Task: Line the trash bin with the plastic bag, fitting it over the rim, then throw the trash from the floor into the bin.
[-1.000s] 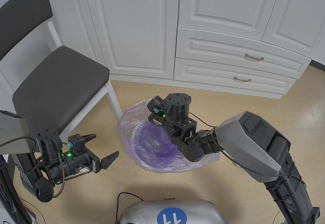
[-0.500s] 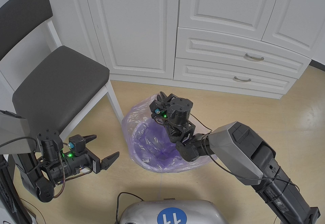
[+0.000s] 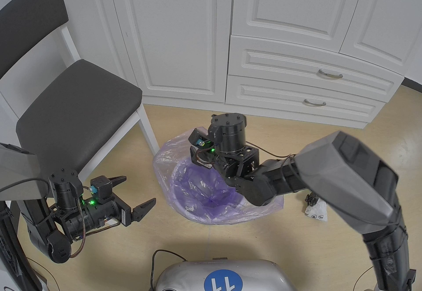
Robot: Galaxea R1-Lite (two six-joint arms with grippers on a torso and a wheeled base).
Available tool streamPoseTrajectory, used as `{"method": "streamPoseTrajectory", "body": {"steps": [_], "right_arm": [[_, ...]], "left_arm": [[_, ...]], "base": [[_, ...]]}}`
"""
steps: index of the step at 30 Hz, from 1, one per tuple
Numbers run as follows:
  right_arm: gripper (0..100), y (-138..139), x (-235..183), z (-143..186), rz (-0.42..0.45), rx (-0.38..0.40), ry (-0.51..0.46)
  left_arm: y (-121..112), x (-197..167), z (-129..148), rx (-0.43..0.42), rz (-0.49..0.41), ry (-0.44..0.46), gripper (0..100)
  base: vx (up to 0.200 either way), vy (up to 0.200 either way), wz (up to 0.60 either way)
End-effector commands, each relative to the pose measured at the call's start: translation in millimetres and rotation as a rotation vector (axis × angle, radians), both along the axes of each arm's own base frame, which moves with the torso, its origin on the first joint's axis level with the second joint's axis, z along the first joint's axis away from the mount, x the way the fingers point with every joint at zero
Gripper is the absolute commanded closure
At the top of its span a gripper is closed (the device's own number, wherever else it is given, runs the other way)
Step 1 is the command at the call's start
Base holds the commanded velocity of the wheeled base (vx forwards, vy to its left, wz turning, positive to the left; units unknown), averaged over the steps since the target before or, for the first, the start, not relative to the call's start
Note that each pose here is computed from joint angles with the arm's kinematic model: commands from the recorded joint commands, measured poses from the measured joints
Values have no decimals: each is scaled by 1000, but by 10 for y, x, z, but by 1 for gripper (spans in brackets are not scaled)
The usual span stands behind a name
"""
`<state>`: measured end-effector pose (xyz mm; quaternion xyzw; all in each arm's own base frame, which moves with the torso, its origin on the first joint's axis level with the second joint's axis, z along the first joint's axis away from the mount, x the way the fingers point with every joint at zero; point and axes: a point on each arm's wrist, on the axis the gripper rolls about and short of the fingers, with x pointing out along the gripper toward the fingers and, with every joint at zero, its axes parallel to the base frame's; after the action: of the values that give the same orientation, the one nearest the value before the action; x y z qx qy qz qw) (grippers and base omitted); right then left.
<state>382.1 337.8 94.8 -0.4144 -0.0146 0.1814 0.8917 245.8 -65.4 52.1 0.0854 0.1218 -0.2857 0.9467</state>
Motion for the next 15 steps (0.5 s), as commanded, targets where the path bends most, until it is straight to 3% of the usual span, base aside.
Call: {"method": "streamPoseTrajectory", "body": {"steps": [1, 5, 8, 11, 15], "right_arm": [[0, -444, -593, 731, -22, 129, 120], [0, -725, -872, 662, -85, 310, 270], [0, -883, -1019, 507, -156, 411, 368], [0, -927, -1058, 329, -245, 549, 447], [0, -858, -975, 35, -331, 694, 541]], "left_arm": [[-114, -15, -58, 8, -29, 21, 0], [-283, 84, -98, 0, 58, 21, 0], [-495, 186, -76, -103, 166, 28, 0], [-644, 313, -87, -191, 248, 29, 0], [-705, 521, -274, -183, 319, 27, 0]], "base": [[0, 0, 0], [0, 0, 0], [0, 0, 0], [0, 0, 0], [0, 0, 0]]}}
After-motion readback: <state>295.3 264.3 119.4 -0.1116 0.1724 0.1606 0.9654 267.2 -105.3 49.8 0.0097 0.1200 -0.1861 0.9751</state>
